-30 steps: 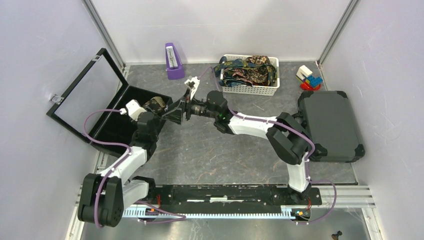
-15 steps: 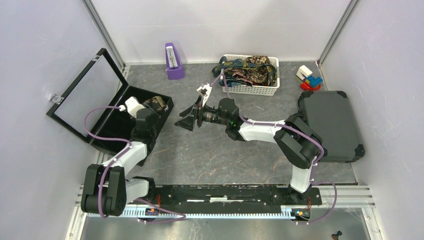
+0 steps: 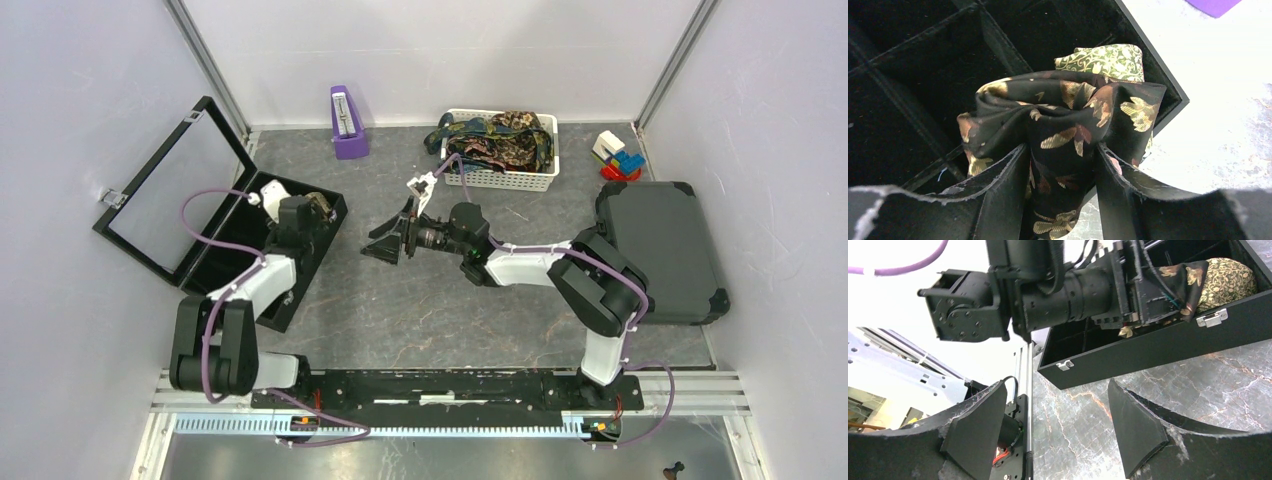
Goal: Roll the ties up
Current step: Place the tie in the storage box.
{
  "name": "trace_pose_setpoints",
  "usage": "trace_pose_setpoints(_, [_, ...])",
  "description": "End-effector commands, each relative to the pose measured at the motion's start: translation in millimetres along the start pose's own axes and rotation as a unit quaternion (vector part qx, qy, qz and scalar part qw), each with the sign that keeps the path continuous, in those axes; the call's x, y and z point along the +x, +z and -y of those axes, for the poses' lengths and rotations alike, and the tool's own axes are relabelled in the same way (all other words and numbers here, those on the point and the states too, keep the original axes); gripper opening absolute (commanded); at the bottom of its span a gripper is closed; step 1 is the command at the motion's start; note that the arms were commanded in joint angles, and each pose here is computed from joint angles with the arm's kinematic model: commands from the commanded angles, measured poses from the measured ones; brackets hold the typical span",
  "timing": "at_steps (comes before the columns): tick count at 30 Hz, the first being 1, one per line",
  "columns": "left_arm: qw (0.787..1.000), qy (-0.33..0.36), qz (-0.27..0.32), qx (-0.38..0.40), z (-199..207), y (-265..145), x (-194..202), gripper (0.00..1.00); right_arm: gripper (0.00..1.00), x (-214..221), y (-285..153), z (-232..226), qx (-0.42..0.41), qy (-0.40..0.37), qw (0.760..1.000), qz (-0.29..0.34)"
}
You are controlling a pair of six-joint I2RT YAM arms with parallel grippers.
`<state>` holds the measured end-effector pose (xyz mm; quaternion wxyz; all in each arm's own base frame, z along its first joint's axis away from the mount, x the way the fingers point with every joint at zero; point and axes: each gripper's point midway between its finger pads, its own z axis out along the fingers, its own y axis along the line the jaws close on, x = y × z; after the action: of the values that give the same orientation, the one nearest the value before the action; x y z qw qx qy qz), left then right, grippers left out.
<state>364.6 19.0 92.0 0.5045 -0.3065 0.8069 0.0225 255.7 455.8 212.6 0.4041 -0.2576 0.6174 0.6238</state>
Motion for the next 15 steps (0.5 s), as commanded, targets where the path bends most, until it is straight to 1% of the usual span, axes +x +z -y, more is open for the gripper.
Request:
trace_pose_setpoints(1, [0.997,0.000,-0.078,-0.005,4,15,20,0.58,0.81,-21,-9,-24,-0.035,-0.017,0.999,0.030])
trace_pose_setpoints(5, [0.993,-0.005,-0.110,-0.037,-6,22,32,0.57,0.80,-19,-13,-24,-0.039,-0.011,0.999,0.031])
trace_pose_setpoints(6, [0.992,-0.007,-0.113,-0.046,-9,23,33,0.55,0.80,-18,-15,-24,-0.038,-0.010,0.999,0.031])
trace_pose_setpoints(7, [0.991,-0.009,-0.118,-0.059,-13,22,35,0.51,0.80,-18,-16,-23,-0.037,-0.010,0.999,0.031])
trace_pose_setpoints(11, [0.987,-0.011,-0.131,-0.096,-27,21,42,0.43,0.80,-16,-19,-19,-0.035,-0.005,0.999,0.030])
trace_pose_setpoints(15, [0.977,-0.006,-0.161,-0.138,-44,15,52,0.44,0.80,-15,-22,-19,-0.041,0.006,0.999,0.031])
